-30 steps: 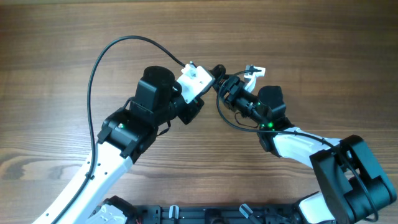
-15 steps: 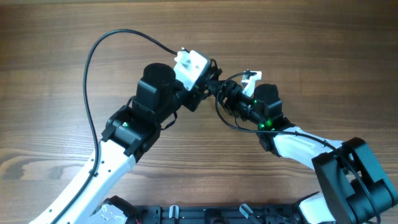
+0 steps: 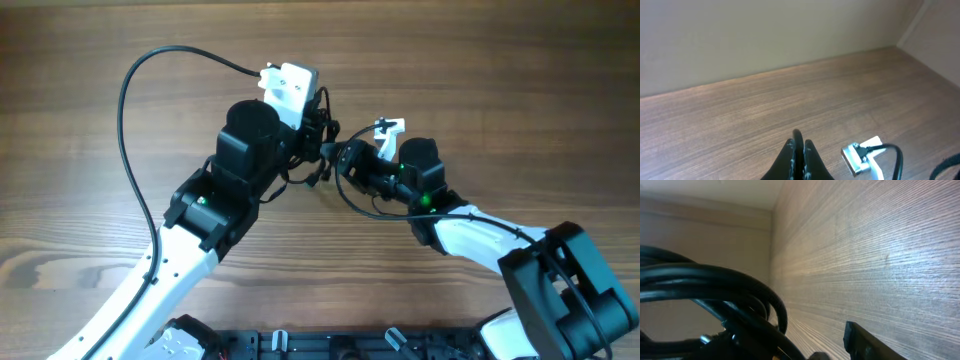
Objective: Untangle cables
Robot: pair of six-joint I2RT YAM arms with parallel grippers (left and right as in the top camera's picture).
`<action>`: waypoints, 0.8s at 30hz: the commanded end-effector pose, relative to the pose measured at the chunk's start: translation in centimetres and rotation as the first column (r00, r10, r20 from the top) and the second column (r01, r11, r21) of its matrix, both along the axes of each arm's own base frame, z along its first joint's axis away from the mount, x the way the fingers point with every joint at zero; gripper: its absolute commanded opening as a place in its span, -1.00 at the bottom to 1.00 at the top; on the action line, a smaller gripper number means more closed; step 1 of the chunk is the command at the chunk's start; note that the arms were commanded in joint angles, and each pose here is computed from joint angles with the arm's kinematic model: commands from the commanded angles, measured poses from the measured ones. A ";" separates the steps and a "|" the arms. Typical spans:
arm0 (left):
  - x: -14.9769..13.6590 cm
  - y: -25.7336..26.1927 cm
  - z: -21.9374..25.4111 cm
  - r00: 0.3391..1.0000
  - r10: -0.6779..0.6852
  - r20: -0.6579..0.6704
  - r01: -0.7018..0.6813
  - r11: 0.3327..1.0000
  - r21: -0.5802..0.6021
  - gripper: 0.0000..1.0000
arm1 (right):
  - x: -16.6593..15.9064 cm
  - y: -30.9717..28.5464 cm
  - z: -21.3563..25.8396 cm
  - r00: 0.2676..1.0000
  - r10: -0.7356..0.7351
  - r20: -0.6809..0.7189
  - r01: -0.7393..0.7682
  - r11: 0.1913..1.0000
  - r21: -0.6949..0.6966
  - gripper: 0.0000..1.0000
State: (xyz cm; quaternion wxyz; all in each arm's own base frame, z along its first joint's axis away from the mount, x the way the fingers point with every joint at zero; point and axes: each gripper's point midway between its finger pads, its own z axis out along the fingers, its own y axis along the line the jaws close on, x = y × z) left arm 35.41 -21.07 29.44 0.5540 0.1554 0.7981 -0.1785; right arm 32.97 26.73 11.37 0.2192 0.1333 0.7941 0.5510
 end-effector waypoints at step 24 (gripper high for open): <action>1.1 3.0 2.6 0.980 0.192 0.057 -0.190 0.981 -0.042 -0.92 | -0.5 1.2 1.7 0.982 0.074 0.174 -0.072 0.997 -0.013 0.33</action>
